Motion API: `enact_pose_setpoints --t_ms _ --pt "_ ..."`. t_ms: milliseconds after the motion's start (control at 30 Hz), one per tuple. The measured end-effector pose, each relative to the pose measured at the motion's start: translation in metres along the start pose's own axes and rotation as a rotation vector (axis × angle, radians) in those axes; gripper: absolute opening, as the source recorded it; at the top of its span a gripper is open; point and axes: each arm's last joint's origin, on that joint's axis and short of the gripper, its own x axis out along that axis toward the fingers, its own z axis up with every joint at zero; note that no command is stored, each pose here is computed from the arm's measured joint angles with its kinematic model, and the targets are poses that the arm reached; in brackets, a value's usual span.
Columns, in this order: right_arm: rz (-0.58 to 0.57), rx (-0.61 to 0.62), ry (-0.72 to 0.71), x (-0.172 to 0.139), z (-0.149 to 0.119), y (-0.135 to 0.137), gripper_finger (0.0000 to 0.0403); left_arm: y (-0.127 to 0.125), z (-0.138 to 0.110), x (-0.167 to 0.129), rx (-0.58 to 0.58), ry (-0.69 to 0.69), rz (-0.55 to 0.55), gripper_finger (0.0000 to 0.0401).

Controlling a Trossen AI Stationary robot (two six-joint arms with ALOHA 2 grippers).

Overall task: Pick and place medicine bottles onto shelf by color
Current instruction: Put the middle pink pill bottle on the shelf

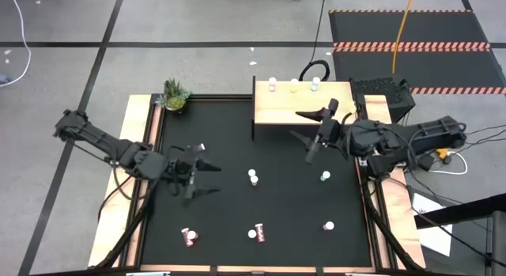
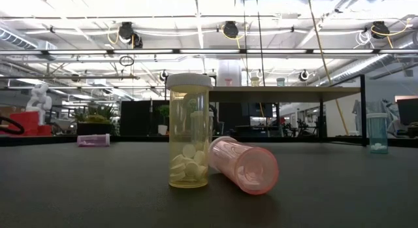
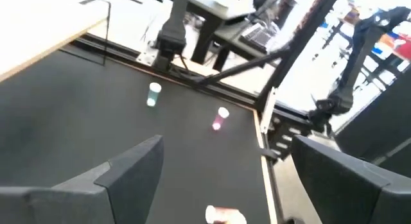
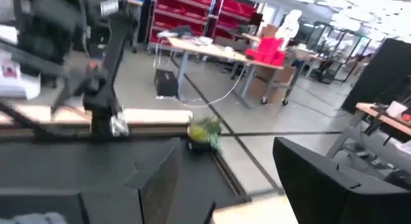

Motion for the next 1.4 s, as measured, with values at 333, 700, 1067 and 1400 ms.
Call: enact_pose_setpoints --t_ms 333,700,1067,1400 --pt "0.087 0.154 0.112 0.0 0.05 0.025 0.0242 -0.02 -0.01 -0.01 0.089 0.031 -0.106 0.0339" --pt "0.217 0.381 0.364 -0.008 0.021 0.08 0.0242 -0.023 -0.035 0.013 0.144 0.173 -0.045 0.034" --pt "0.222 0.605 0.611 -0.015 -0.008 0.13 0.0242 -0.019 -0.066 0.036 0.148 0.35 0.067 0.034" --pt "0.297 0.668 0.735 -0.017 -0.016 0.148 0.0242 -0.007 -0.07 0.025 -0.017 0.439 0.184 0.034"
